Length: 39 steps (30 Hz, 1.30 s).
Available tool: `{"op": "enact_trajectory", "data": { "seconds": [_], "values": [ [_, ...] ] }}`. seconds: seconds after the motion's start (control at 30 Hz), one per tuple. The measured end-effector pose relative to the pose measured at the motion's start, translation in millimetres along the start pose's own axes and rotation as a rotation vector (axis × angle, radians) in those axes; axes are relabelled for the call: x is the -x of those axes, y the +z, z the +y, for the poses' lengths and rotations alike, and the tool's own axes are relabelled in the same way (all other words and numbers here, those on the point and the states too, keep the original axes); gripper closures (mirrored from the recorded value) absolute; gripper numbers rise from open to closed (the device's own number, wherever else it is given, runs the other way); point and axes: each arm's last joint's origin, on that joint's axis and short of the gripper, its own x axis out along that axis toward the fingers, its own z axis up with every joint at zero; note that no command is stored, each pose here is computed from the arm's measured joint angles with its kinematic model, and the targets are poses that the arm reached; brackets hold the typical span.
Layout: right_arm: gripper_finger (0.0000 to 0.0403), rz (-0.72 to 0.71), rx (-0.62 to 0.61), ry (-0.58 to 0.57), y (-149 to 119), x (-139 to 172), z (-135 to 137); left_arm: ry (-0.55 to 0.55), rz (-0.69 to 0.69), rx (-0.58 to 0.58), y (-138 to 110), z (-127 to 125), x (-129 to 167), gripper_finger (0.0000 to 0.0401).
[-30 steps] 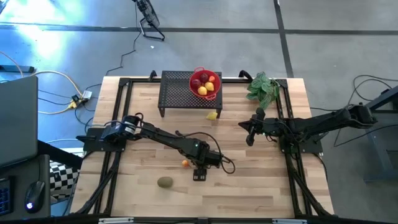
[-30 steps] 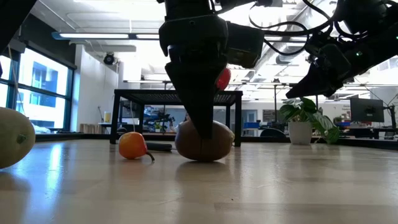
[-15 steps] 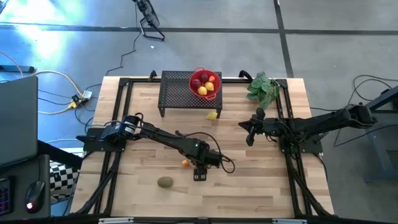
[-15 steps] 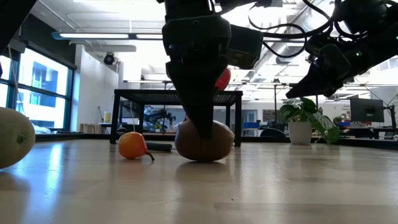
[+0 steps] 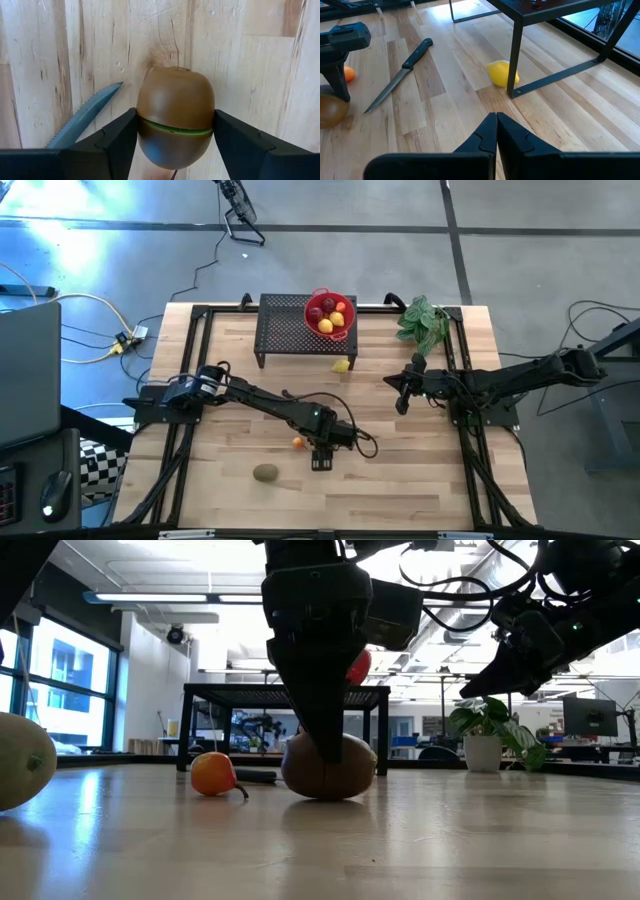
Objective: Pick & Place Fruit
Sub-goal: Put the right kiwi into the colander on the shelf
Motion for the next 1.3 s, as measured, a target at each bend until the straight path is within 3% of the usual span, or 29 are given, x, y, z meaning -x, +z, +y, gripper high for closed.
{"op": "enact_trajectory", "data": {
  "seconds": [0.87,1.13,1.3],
  "values": [
    [0.04,0.0,0.0,0.0,0,0,0,-0.008,-0.012,-0.006,2,2,7,0.017],
    [0.04,0.0,0.0,0.0,0,0,0,0.028,-0.045,-0.016,19,9,45,0.017],
    [0.04,0.0,0.0,0.0,0,0,0,0.081,-0.098,-0.046,33,24,86,0.017]
  ]
}}
